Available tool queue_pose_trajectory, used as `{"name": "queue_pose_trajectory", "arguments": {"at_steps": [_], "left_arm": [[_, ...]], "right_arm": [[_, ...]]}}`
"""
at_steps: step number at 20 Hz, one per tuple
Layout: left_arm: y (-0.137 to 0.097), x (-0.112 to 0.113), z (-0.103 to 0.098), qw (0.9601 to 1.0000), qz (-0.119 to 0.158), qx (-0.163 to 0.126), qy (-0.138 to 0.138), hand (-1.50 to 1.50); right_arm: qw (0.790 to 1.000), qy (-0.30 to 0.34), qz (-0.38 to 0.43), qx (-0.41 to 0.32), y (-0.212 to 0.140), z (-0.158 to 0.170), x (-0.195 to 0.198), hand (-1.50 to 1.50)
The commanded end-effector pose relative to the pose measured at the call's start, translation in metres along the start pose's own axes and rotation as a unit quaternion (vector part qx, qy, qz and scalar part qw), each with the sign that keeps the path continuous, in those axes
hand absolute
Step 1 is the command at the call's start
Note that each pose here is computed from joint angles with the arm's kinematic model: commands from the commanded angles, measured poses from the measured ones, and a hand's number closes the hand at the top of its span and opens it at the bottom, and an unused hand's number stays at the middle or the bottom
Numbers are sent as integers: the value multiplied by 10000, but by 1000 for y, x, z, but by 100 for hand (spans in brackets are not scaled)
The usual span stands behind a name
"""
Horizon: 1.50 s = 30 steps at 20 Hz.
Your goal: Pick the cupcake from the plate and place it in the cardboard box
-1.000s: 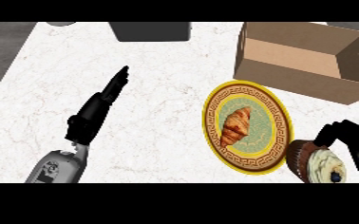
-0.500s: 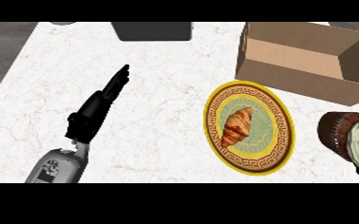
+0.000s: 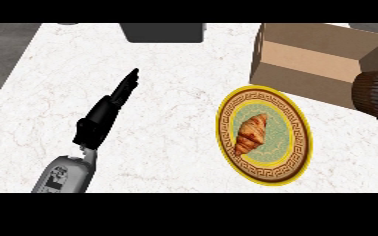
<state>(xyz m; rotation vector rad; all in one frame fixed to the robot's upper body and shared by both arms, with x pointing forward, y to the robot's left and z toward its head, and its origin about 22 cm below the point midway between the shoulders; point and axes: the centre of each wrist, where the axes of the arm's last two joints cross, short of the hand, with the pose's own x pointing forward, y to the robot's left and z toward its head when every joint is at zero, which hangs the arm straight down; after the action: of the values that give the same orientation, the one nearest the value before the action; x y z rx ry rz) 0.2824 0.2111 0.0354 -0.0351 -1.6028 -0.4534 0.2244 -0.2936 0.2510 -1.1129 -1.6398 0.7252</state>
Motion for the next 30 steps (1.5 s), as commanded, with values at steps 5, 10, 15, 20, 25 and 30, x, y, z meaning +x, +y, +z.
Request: {"name": "queue_pose_trajectory", "arguments": {"at_steps": [5,10,15,20,25,30], "left_arm": [[-3,2,10,10000,-27,5,37,0],[-14,12,-5,9999,82,-92,-17,0],[2,1,11,9999,-57,-90,-19,0],[-13,11,0,10000,29,-2,-19,0],[-15,9,1,9999,44,-108,-54,0],[-7,-11,-11,10000,80,-15,-52,0]], "right_arm": [[9996,199,-185,-58,16,-46,-10,150],[9994,311,71,-118,18,-83,-11,150],[9981,368,489,12,58,-106,-61,150],[9967,502,601,233,92,-121,-78,150],[9921,1104,85,583,139,-124,-92,150],[9838,1329,-602,1038,155,-120,-113,-150]]}}
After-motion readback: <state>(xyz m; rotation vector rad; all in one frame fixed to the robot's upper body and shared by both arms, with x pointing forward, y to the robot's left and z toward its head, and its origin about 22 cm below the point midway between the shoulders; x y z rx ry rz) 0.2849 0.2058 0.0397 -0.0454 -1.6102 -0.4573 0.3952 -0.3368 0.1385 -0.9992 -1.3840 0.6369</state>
